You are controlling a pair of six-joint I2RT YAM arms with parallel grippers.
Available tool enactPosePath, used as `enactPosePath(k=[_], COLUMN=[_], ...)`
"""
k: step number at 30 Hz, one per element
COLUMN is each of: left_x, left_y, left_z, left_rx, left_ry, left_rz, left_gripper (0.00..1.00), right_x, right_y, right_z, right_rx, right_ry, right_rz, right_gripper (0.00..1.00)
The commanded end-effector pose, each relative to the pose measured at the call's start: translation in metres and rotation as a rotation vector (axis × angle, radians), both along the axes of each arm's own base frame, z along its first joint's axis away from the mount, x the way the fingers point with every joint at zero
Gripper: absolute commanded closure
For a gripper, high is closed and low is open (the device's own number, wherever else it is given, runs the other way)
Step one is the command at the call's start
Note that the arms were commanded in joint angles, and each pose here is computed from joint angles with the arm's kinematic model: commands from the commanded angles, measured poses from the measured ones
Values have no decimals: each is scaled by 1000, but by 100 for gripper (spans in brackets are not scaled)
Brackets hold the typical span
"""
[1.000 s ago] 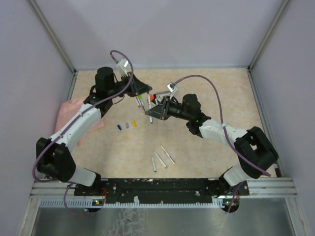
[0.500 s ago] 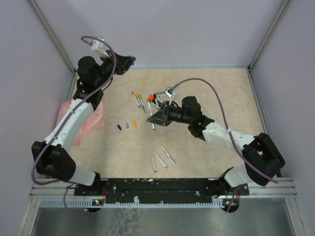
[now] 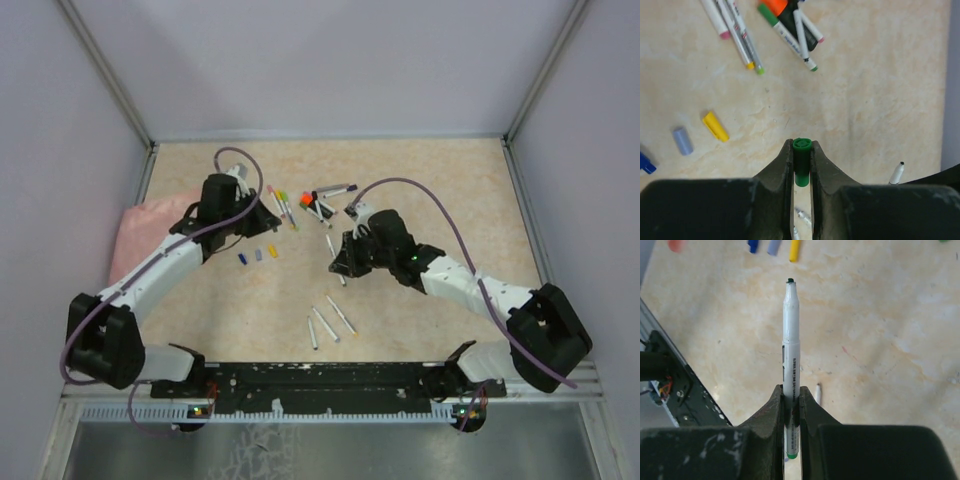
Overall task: Open the pen caps
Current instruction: Place the pen at the center of the board.
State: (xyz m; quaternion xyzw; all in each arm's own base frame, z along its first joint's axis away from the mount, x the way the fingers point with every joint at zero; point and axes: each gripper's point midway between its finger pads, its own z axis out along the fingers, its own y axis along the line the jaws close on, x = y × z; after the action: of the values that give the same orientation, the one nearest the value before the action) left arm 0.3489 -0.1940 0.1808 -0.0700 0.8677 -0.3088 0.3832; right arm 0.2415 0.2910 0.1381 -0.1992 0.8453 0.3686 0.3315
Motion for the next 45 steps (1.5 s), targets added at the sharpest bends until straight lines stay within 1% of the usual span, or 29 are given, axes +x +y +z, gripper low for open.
enactPosePath(k=[1, 4, 10, 18, 19, 22, 26, 29, 34, 38, 40, 42, 45], left_x=[-15, -19, -9, 0, 1, 5, 9, 9, 9, 12, 14, 18, 23], left_y=[6, 3, -8, -4, -3, -3, -7, -6, -7, -11, -15, -15, -13], left_z=[-55, -81, -108, -140, -143, -152, -156, -158, -156, -142, -128, -110, -75], left_rx=[150, 202, 296, 412, 423, 447, 447, 458, 457, 439, 420, 408, 393], left_ry=[199, 284, 295, 347, 348, 357, 365, 365, 361, 337, 307, 261, 165], left_rz=[93, 107, 105, 122, 127, 123, 106, 104, 96, 77, 63, 61, 64], left_gripper=[100, 100, 99, 93, 91, 81, 74, 66, 63, 61, 60, 59, 58], right_x=[-7, -10, -19, -26, -26, -25, -26, -28, -37, -49, -53, -55, -55], right_y=[-18, -25, -34, -38, -37, -36, -39, -42, -40, -36, -35, -36, -39], right_z=[-19, -34, -54, -67, -68, -71, -77, -84, -96, -105, -107, -109, -111], right_rx=[-92, -134, -166, -186, -189, -198, -236, -272, -343, -403, -422, -438, -455], right_ry=[3, 37, 90, 121, 125, 132, 144, 153, 172, 184, 189, 197, 206], right_rz=[-34, -50, -65, -63, -60, -50, -39, -26, 22, 56, 58, 52, 40], right_gripper=[100, 100, 100, 100, 100, 100, 100, 100, 100, 99, 99, 96, 93])
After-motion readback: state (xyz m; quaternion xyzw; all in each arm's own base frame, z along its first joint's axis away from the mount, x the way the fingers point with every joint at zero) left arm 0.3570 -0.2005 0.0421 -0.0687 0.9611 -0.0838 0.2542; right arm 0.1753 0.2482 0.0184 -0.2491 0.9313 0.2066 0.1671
